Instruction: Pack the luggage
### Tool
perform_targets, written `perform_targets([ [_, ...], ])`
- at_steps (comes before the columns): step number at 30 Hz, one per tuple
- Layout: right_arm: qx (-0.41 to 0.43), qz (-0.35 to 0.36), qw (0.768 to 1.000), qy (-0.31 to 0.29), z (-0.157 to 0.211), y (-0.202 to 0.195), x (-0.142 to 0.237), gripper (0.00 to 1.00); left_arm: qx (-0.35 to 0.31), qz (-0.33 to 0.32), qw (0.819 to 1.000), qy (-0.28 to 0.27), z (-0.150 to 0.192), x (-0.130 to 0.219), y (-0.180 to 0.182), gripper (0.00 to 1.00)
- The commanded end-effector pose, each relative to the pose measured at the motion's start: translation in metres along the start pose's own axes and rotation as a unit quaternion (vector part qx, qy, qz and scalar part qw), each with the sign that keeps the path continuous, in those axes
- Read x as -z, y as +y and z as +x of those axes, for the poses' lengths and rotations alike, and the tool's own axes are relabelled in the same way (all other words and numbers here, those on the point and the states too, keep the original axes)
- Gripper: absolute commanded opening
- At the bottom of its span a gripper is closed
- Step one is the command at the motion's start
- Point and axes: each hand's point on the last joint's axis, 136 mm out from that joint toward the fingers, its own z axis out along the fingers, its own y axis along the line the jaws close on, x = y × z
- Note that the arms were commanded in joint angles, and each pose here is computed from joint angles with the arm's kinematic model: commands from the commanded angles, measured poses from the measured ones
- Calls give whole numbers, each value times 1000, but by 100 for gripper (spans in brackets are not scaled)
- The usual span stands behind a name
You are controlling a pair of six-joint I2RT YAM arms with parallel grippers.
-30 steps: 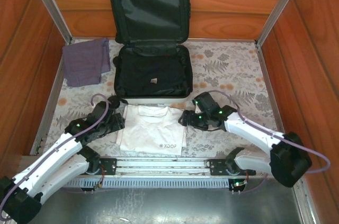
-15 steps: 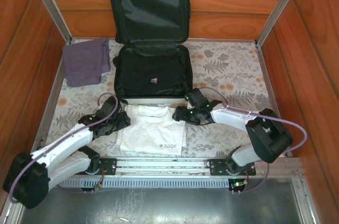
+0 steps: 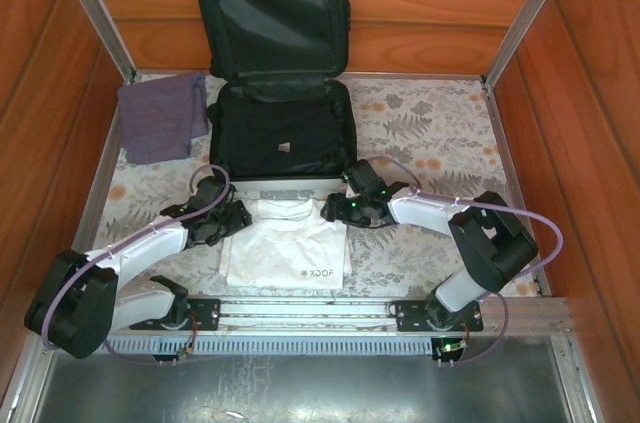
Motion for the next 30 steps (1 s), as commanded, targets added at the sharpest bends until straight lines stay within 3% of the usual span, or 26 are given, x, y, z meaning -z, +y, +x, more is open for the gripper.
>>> perform_targets([
  [1, -2, 51, 997, 51, 30, -34, -19, 65, 41, 13, 999, 22, 16, -14, 7, 82],
  [12, -13, 83, 995, 56, 55, -46, -14, 39, 39, -26, 997, 62, 52, -38, 17, 76],
  [15, -18, 99, 994, 44, 60, -52, -9, 31, 43, -36, 996, 71, 62, -41, 21, 64],
  [20, -27, 108, 993, 27, 60, -54, 0, 13, 28, -28, 996, 75, 69, -40, 11, 30],
  [22, -16, 105, 994, 20, 59, -49, 7, 10, 13, -9, 997, 73, 70, -36, -2, 14],
  [24, 1, 101, 995, 8, 56, -40, 18, 2, -5, 13, 997, 70, 71, -28, -17, 0],
  [30, 45, 91, 994, -42, 39, -16, 67, 0, -36, 85, 996, 15, 58, 18, -53, 0],
])
